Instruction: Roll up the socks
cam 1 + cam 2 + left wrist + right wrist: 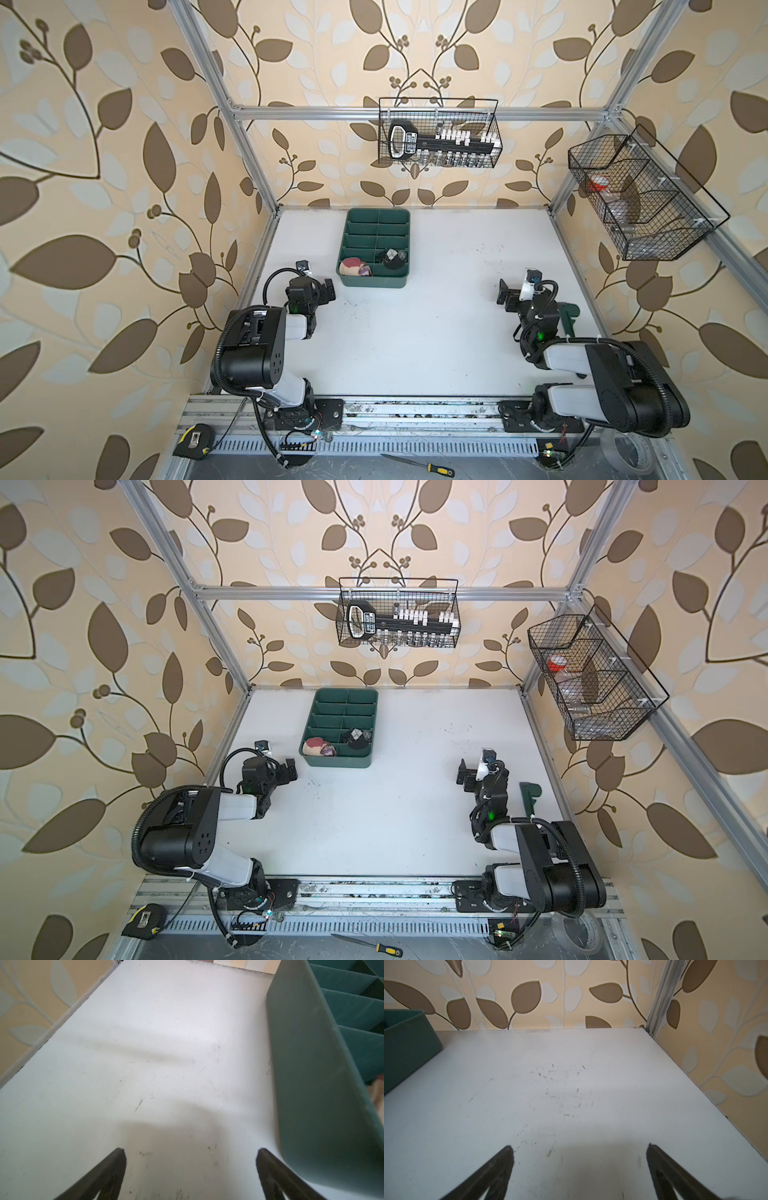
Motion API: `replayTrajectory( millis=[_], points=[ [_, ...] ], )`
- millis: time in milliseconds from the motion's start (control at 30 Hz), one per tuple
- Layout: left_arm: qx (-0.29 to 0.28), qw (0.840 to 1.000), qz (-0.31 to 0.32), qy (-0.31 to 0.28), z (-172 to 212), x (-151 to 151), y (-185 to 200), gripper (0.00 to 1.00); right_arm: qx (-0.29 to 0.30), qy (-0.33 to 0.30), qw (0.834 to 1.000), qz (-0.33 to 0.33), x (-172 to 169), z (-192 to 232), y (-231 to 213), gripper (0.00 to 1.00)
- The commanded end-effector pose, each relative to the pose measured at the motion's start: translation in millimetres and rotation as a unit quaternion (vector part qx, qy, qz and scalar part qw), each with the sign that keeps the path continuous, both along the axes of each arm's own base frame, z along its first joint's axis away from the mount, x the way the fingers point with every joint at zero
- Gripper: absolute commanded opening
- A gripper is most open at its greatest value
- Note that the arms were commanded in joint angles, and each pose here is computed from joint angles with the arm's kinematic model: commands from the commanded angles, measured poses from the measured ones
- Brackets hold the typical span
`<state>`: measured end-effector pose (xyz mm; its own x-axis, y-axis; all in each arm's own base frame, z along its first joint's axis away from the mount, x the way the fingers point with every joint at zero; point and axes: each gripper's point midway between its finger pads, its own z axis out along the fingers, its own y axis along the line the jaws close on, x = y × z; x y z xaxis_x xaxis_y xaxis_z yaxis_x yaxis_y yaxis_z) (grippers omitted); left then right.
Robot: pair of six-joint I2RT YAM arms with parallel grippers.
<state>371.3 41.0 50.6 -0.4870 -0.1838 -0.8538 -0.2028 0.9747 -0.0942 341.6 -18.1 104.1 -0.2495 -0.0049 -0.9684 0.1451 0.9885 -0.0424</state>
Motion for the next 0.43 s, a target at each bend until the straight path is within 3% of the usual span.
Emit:
replayTrajectory(
  millis=[0, 400],
  points=[
    [0.002, 0.999, -0.004, -0.034, 22.3, 12.3, -1.8, 0.99, -0.007, -0.023, 1.0, -0.003, 8.3, 15.3, -1.4, 1.0],
    [0.003, 0.999, -0.004, -0.035, 23.4, 12.3, -1.9, 0.99, 0.001, -0.019, 1.0, 0.014, 9.7, 13.5, 0.9, 1.0]
  ],
)
